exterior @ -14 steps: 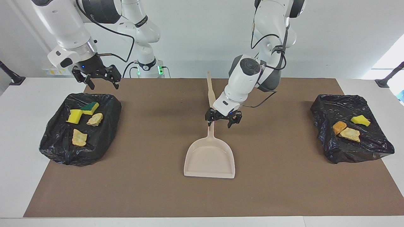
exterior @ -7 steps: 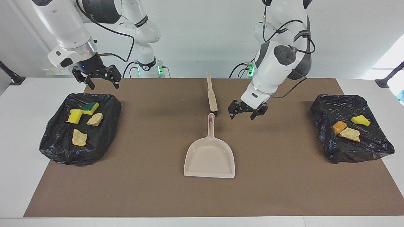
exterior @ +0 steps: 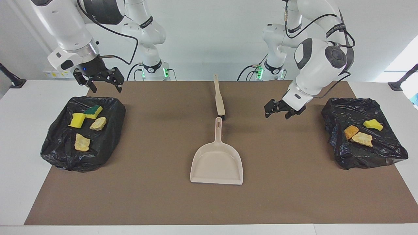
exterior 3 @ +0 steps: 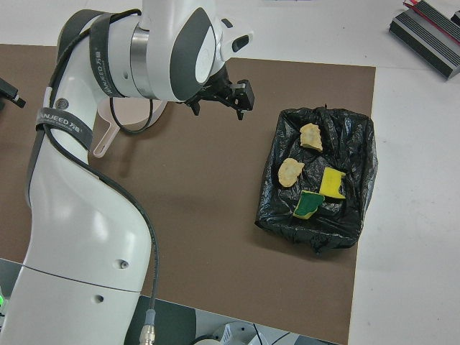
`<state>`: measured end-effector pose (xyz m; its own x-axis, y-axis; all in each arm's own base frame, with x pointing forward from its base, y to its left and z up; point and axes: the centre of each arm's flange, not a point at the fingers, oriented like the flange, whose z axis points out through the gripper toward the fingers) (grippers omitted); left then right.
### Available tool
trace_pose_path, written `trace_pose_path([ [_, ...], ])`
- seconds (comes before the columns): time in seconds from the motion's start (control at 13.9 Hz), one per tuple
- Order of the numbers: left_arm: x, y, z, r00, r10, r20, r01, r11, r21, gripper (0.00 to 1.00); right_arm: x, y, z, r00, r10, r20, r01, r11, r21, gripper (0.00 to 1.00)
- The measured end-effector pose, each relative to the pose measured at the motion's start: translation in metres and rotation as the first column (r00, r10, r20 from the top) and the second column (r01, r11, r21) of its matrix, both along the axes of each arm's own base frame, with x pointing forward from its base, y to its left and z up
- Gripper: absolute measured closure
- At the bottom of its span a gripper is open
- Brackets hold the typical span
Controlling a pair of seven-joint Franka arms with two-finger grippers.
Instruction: Sweep and dump trash in bin
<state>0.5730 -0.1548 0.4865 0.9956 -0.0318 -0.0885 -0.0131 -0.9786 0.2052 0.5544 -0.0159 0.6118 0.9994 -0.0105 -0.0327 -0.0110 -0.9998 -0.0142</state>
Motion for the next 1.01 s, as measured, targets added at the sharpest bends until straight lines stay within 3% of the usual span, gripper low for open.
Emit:
trace_pose_path([
  [0.5,-0.005,0.087,0.005,0.997,-0.073,-0.023,0.073,0.997,0.007,0.0,0.0,0.0,-0.001,1.0,0.011,-0.002,-0.011,1.0,0.0,0.0],
  [1.01,-0.008,0.156,0.014,0.991,-0.136,0.004,0.136,0.991,0.017,0.0,0.0,0.0,-0.001,1.0,0.011,-0.003,-0.011,1.0,0.0,0.0],
])
